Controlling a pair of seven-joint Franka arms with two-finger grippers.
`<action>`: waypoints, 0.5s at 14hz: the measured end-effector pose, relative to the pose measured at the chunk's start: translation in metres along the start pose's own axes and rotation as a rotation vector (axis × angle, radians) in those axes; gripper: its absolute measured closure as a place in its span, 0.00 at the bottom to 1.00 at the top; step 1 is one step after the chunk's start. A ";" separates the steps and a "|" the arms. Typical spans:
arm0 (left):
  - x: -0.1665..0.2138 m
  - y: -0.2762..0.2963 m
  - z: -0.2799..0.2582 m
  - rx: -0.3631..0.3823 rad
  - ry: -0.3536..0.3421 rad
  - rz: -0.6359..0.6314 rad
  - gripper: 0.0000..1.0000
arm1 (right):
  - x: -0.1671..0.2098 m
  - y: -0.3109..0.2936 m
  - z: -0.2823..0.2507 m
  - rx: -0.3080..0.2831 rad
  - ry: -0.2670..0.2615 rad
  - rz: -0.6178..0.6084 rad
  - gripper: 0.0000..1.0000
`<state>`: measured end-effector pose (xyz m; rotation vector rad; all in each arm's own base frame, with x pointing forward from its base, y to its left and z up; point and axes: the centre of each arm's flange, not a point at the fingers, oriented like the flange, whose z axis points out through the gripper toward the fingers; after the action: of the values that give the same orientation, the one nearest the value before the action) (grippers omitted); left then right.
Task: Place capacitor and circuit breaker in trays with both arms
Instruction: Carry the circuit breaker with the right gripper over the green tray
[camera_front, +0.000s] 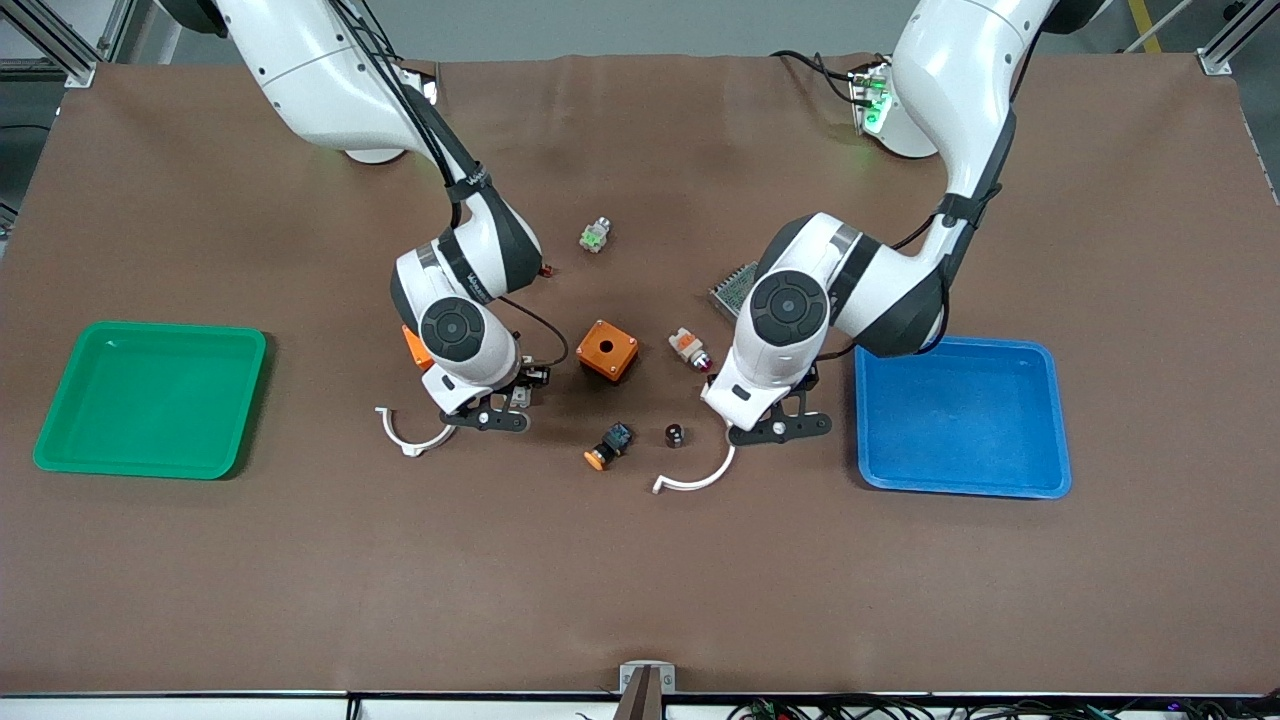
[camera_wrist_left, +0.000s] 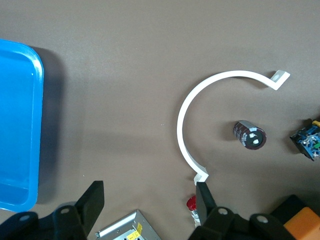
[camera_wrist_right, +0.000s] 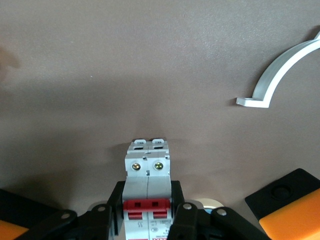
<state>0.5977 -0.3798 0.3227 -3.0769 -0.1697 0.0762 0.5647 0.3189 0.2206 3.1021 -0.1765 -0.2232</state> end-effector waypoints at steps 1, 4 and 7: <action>0.000 0.000 0.001 0.001 -0.001 0.000 0.17 | 0.000 0.000 0.000 0.001 0.000 0.003 0.60; -0.002 0.003 0.002 -0.003 0.001 0.006 0.17 | 0.000 0.000 0.000 0.001 -0.002 0.036 0.60; -0.004 0.019 0.012 -0.050 0.044 0.024 0.18 | 0.003 0.002 -0.018 -0.018 -0.027 0.064 0.60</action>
<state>0.5951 -0.3982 0.3098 -3.1277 -0.1345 0.0053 0.5702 0.3166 0.2378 3.0708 -0.2725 -0.2635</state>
